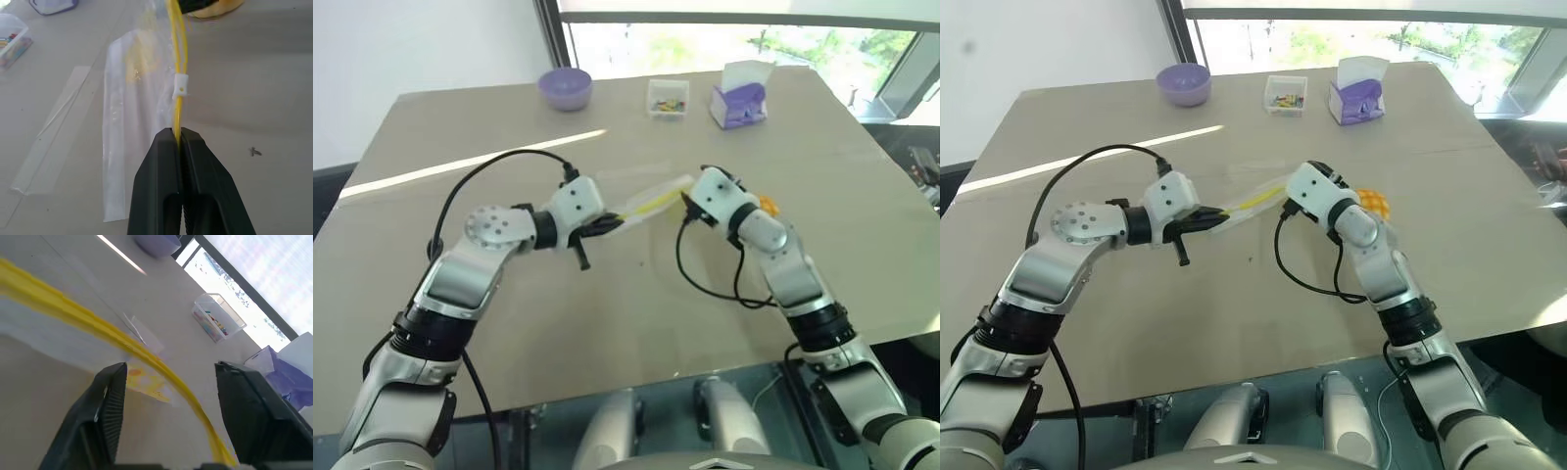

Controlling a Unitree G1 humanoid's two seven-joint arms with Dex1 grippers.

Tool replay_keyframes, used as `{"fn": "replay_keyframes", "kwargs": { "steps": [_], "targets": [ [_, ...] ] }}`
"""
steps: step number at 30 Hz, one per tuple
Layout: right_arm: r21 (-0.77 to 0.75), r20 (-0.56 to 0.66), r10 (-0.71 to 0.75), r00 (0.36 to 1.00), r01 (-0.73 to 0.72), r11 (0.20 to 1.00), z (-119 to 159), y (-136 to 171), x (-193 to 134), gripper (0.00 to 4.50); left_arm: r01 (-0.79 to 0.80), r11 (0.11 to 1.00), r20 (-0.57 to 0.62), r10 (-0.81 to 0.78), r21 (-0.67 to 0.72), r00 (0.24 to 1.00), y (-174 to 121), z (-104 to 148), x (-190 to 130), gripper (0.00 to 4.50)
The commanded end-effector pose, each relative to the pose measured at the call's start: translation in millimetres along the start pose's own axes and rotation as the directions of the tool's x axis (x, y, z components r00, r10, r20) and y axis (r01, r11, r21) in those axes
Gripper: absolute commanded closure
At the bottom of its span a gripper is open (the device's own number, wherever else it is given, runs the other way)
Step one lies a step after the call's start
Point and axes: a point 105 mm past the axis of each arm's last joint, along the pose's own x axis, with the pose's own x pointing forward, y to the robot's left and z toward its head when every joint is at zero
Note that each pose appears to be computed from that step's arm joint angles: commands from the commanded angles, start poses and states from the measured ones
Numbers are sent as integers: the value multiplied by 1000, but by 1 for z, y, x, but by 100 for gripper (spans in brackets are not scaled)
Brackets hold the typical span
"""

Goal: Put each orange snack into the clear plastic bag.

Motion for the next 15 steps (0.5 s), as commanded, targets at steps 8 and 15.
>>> {"fn": "replay_keyframes", "kwargs": {
  "steps": [8,15],
  "targets": [
    [100,83,49,995,-58,993,8,-11,-48,446,-67,994,43,63,91,997,19,15,-8,450],
    [174,177,78,981,-109,979,33,-4,-55,446,-66,992,50,61,104,997,21,16,-7,450]
  ]
}}
